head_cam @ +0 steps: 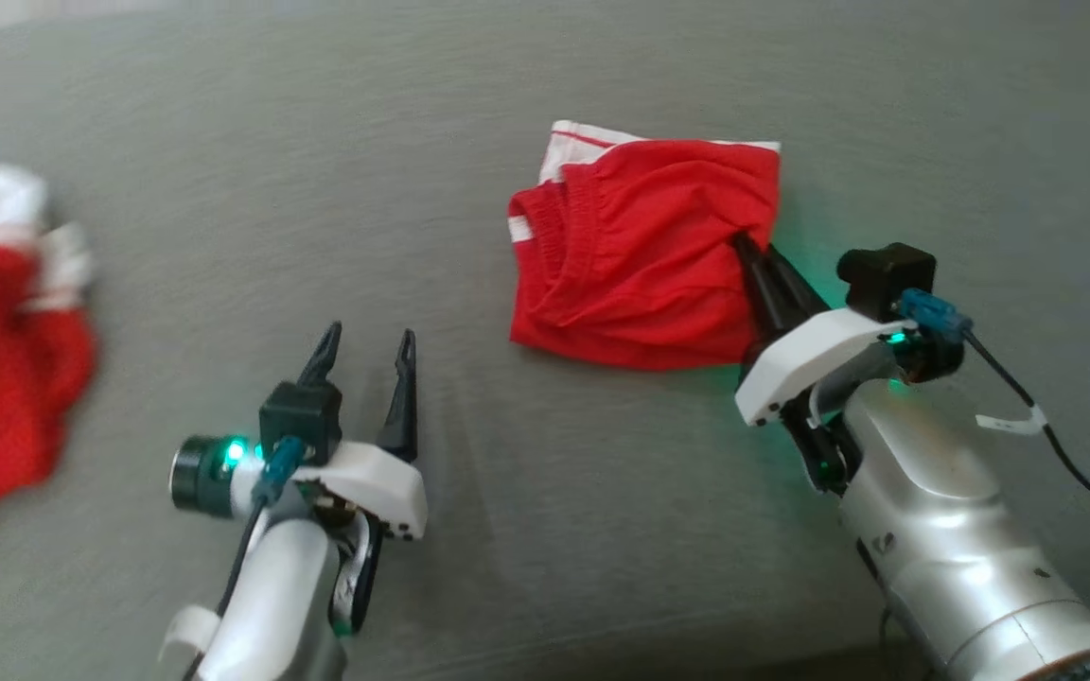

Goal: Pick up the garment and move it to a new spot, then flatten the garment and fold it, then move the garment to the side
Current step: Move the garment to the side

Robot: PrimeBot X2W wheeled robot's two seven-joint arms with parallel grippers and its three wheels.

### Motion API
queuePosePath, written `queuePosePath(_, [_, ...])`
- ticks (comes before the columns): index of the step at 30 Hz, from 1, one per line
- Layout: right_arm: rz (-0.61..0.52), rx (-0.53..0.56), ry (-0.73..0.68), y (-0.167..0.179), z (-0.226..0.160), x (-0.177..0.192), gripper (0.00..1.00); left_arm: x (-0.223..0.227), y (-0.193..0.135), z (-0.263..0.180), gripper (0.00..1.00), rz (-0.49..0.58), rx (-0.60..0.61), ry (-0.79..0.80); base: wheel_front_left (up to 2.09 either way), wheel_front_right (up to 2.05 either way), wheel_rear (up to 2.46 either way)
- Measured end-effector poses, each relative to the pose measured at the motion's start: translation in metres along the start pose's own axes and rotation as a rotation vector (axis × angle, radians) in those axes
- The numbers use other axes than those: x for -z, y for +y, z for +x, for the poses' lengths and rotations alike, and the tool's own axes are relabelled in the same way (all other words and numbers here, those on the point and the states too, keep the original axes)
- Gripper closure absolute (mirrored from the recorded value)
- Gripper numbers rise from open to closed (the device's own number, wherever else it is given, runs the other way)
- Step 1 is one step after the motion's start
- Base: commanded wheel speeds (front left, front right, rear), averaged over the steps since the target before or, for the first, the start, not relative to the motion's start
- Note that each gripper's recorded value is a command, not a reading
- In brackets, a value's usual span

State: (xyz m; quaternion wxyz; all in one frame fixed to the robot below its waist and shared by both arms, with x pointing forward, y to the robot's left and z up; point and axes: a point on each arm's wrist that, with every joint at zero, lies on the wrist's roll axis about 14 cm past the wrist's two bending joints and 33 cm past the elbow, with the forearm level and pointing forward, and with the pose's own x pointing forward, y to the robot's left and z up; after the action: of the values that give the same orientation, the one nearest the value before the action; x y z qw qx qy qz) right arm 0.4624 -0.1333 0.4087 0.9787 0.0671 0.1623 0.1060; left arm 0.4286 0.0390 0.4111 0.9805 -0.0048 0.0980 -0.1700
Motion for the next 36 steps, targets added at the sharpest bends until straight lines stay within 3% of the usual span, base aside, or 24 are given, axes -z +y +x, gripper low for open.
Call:
queuePosePath(10, [0.046,0.254,-0.039,-0.086,-0.071,-0.005,1.0,-0.01,-0.112,0.048,0.0,0.025,0.341,-0.042,0.0,0.0,0.0])
queuePosePath(16, [0.043,0.373,0.019,-0.121,-0.097,0.014,1.0,-0.002,-0.148,0.06,0.0,0.005,0.443,-0.033,0.0,0.0,0.0])
queuePosePath(21, [-0.041,0.403,0.066,-0.142,-0.088,0.012,1.0,0.01,-0.141,0.062,0.0,-0.007,0.435,-0.01,0.0,0.0,0.0])
queuePosePath(27, [-0.222,0.464,0.078,-0.198,-0.069,-0.033,1.0,0.011,-0.108,0.067,0.0,-0.013,0.353,-0.013,0.0,0.0,0.0])
queuePosePath(36, [-0.332,0.577,0.158,-0.262,-0.065,-0.05,1.0,0.018,-0.061,0.065,0.0,-0.018,0.232,-0.004,0.0,0.0,0.0])
